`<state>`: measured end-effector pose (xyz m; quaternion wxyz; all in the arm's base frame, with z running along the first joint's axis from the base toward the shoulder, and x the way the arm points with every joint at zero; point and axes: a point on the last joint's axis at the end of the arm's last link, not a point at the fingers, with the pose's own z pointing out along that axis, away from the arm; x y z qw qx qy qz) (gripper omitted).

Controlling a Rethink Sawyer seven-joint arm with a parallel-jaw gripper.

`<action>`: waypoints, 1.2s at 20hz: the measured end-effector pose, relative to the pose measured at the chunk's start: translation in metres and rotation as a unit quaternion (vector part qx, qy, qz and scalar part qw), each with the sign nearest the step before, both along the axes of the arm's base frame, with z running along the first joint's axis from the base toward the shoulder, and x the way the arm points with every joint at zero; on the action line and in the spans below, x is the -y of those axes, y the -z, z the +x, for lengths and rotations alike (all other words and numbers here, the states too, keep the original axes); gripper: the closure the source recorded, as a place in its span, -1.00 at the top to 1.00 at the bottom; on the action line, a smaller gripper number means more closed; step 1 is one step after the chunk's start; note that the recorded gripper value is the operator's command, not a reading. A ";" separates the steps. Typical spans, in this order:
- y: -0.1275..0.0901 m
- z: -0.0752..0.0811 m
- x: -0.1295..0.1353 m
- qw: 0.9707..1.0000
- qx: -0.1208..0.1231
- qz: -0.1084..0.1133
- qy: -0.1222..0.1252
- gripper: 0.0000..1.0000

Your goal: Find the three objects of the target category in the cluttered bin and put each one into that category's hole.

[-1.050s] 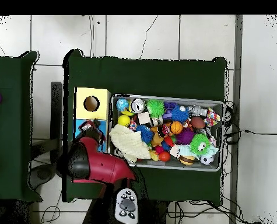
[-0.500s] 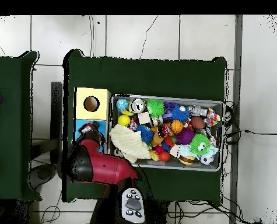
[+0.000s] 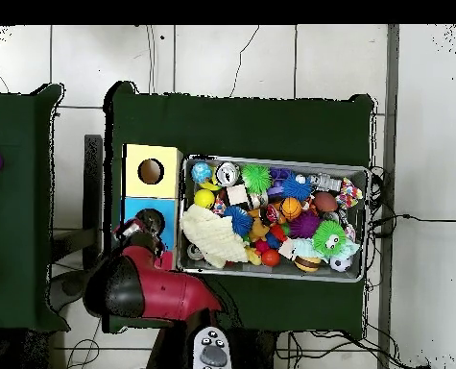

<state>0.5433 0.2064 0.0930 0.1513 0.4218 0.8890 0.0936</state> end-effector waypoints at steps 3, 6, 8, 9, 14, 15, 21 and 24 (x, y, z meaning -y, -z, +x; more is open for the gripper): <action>-0.006 -0.006 -0.003 1.000 -0.001 0.001 -0.004 -1.00; -0.008 -0.009 -0.004 1.000 -0.002 0.002 -0.004 -1.00; -0.007 -0.009 -0.004 1.000 0.000 0.002 -0.004 -1.00; -0.006 -0.009 -0.003 1.000 0.000 0.001 -0.004 -1.00; 0.004 -0.008 -0.004 1.000 0.015 -0.004 -0.002 -1.00; 0.008 -0.009 -0.004 1.000 0.017 -0.005 -0.002 -1.00; 0.032 -0.010 -0.003 0.999 0.037 -0.022 0.000 -1.00; 0.043 -0.010 -0.002 0.998 0.045 -0.032 0.000 -1.00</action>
